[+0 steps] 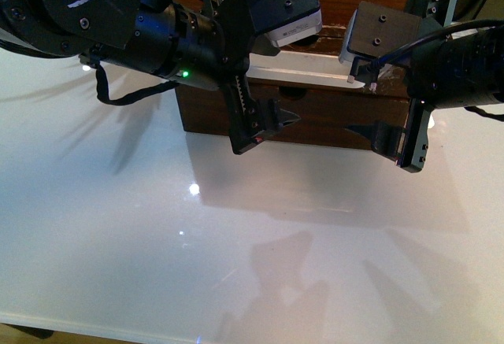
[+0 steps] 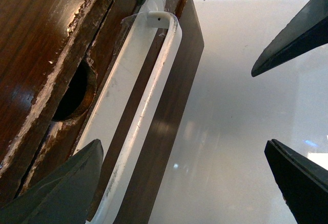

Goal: Open drawer

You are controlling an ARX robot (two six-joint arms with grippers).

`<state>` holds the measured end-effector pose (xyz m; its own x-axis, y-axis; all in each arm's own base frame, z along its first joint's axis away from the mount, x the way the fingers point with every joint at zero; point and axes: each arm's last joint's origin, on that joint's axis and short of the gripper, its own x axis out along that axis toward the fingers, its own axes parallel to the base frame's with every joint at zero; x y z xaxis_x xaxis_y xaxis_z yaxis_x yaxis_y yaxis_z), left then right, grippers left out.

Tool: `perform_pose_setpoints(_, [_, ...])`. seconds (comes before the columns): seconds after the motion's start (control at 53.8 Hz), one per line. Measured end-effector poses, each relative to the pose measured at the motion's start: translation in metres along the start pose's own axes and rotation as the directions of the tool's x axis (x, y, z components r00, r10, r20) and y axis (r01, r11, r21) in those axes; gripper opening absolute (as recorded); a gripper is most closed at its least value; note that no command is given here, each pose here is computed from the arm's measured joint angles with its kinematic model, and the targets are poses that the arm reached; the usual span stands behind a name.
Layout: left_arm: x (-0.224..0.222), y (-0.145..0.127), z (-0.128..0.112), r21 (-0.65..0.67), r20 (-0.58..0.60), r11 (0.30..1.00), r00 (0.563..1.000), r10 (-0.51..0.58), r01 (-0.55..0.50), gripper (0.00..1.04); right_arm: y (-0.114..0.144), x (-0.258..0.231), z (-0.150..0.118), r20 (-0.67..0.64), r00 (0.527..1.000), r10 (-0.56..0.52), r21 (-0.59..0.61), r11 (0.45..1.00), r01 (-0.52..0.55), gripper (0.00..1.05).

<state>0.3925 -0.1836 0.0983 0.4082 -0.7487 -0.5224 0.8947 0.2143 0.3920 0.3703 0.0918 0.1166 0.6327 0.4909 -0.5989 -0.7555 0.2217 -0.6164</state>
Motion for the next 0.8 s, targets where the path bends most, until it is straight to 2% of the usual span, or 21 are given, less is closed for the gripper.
perform_pose_setpoints(0.8, [0.023,0.009,-0.010,0.016,-0.064,0.997,0.995,-0.071,0.072,0.96,0.005,0.023,-0.003,-0.010,0.998,0.067,-0.003,0.998,-0.067,0.96])
